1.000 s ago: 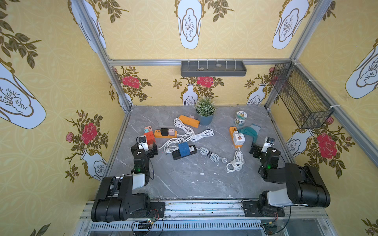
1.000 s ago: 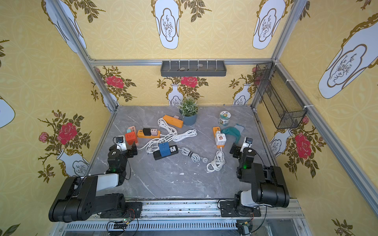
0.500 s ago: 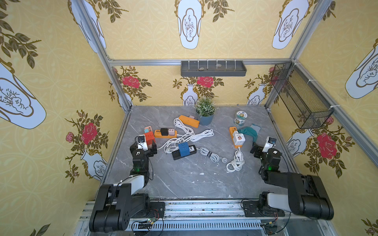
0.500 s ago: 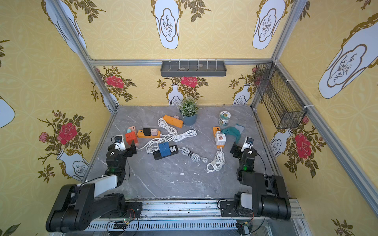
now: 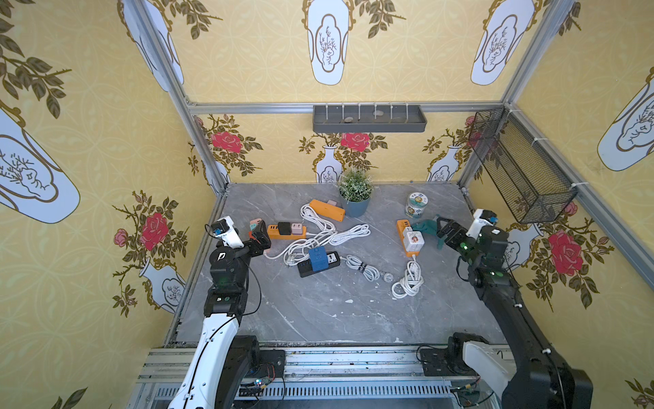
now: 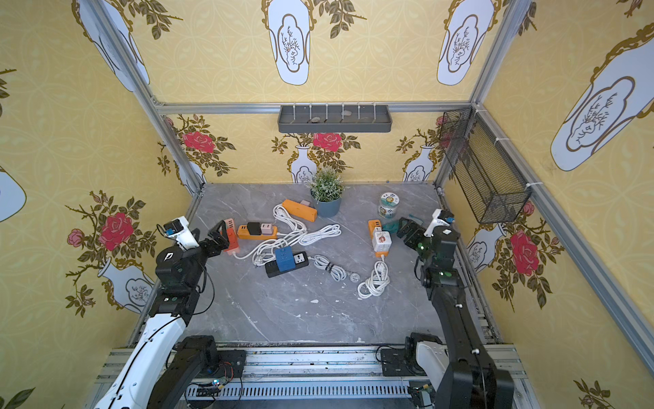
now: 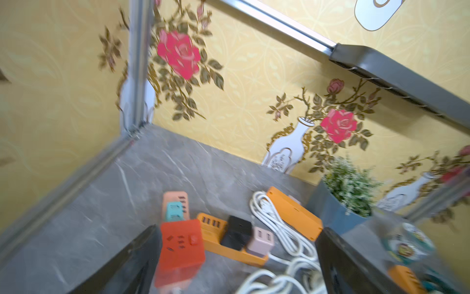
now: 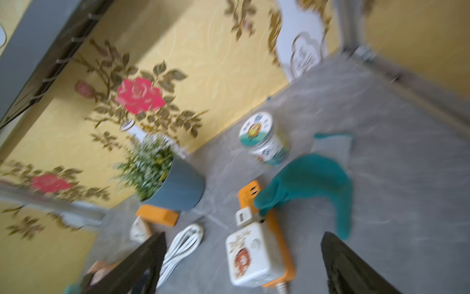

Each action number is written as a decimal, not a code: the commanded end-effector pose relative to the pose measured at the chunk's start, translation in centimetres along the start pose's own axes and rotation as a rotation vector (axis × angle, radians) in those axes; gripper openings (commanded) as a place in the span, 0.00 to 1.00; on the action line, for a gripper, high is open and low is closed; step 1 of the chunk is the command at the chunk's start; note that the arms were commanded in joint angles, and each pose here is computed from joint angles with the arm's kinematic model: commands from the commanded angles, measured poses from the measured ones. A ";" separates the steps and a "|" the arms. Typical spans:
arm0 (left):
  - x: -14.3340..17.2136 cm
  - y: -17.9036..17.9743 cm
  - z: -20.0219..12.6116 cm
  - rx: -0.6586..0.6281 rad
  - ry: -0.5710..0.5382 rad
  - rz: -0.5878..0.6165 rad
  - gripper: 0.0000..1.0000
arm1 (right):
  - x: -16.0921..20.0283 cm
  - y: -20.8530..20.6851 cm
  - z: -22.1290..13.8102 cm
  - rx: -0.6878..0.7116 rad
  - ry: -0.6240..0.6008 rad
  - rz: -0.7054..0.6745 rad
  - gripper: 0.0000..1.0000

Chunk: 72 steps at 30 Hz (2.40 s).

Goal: Pull the plug off the socket
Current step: Move the socket to the center of the board.

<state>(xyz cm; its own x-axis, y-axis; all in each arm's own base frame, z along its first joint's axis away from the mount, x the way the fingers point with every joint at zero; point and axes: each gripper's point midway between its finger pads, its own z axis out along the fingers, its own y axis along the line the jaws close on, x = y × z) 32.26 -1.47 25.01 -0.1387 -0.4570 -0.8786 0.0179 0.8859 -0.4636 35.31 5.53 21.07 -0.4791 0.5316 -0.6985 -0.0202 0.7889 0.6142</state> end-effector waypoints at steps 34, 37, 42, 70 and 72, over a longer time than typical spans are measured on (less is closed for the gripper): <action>10.6 2.3 -2.0 -0.093 0.308 -0.443 1.00 | 32.6 23.8 13.3 0.046 0.761 -0.720 0.98; 10.6 2.1 -1.9 -0.084 0.310 -0.452 1.00 | 33.0 23.5 13.6 0.089 0.745 -0.758 0.98; 10.8 1.9 -1.8 -0.074 0.327 -0.459 1.00 | 33.5 23.2 13.9 0.111 0.748 -0.788 1.00; 17.9 -7.3 0.7 0.277 0.735 -0.561 0.85 | 28.0 20.9 12.2 -0.090 0.730 -0.525 0.39; 18.3 -8.1 1.3 0.312 0.759 -0.571 0.85 | 28.2 20.8 12.1 -0.095 0.738 -0.526 0.38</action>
<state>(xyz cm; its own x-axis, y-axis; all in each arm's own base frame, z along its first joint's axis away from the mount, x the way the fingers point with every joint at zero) 30.11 -15.28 10.42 -0.7761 -0.5838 -0.2382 -0.1153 0.5028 -0.8567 32.08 39.42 8.76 -0.8298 -0.2720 -0.4873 -0.4387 0.8576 0.2683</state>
